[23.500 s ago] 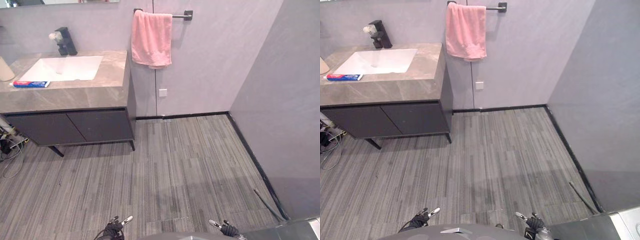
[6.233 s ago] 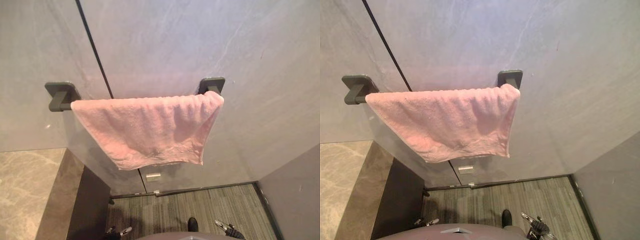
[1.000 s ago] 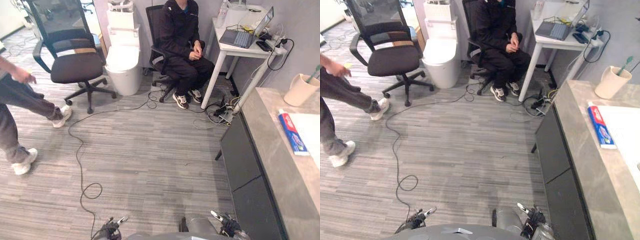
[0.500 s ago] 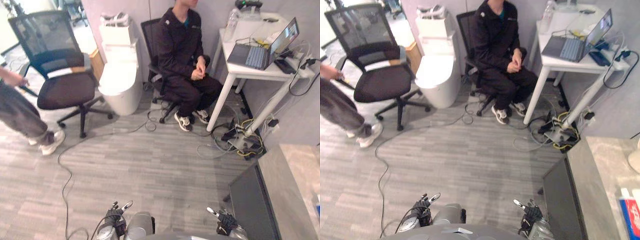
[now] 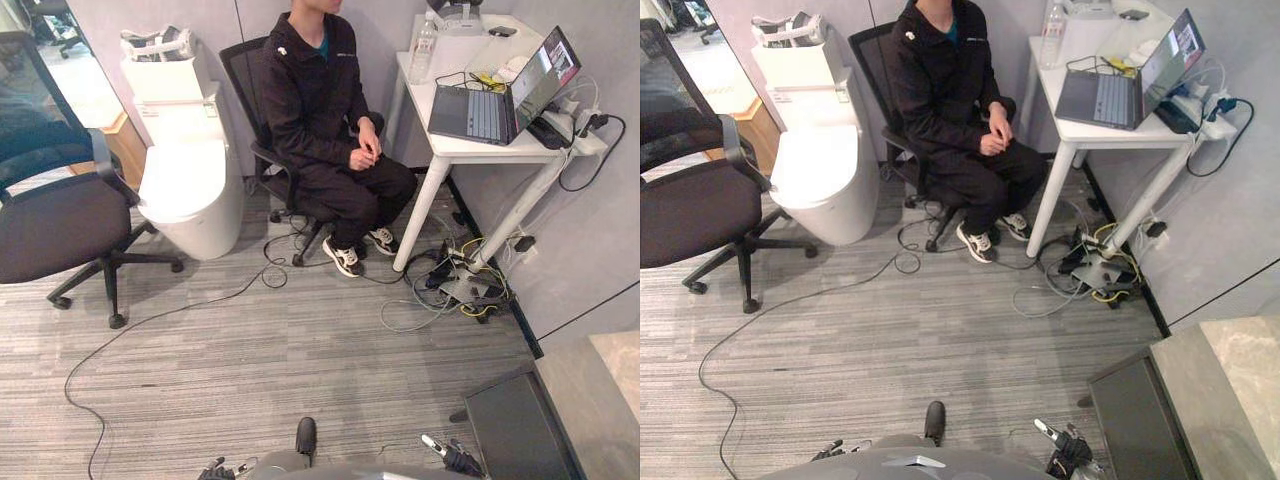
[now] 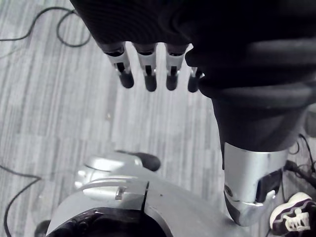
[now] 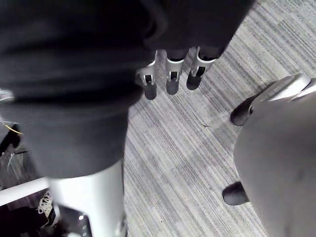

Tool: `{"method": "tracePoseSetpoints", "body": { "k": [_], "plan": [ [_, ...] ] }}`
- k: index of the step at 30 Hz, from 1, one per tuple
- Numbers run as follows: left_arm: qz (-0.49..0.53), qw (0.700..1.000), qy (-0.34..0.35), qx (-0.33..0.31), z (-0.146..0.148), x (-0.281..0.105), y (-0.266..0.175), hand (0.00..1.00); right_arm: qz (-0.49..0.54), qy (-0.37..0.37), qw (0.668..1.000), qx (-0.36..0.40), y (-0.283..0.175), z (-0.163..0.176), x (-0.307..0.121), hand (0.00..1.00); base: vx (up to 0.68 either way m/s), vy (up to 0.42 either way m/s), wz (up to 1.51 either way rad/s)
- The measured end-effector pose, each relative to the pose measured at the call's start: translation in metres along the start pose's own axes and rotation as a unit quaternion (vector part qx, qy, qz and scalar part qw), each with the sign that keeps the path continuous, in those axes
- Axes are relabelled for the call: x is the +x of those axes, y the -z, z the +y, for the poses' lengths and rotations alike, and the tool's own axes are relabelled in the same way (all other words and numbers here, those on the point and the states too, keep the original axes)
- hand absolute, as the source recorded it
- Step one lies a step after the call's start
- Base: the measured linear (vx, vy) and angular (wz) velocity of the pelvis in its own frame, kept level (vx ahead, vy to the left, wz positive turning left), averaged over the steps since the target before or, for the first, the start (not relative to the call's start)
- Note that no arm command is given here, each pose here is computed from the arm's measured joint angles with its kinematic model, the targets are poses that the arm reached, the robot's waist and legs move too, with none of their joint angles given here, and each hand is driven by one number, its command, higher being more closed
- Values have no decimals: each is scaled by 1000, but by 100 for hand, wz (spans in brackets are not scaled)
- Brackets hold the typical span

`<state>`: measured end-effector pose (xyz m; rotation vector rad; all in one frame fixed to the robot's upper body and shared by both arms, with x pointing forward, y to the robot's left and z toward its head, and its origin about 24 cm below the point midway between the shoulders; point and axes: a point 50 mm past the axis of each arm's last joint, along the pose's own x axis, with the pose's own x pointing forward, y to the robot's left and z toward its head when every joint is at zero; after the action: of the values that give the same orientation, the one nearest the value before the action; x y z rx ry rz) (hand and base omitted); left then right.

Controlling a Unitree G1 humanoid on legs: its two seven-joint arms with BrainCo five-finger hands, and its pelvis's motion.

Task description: Organize washtable

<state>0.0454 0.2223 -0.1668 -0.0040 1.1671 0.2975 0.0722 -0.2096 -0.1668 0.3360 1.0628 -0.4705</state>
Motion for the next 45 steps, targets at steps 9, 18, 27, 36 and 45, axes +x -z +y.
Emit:
{"method": "tracePoseSetpoints", "body": {
  "k": [9, 18, 27, 36, 45],
  "plan": [
    [-7, 1000, -1, 11, 4, 2, -8, 0, -7, -12, 1000, 22, -5, 5, 1, 0, 126, 42, -45],
    [-90, 996, 10, 17, -6, 10, -61, 0, -47, -51, 997, 37, -28, 29, 6, 0, 103, 77, -187],
    [-108, 993, 42, 6, -36, 11, -76, 0, -49, -49, 998, 9, -33, 25, 7, 0, 11, -152, -48],
    [-99, 994, 44, -5, -39, 9, -68, 0, -45, -53, 998, -7, -29, 25, 6, 0, -99, -134, -5],
    [-66, 995, 25, -66, -32, 5, -38, 0, -47, -45, 996, -56, -34, 12, 6, 0, -20, 95, -120]
  ]
}}
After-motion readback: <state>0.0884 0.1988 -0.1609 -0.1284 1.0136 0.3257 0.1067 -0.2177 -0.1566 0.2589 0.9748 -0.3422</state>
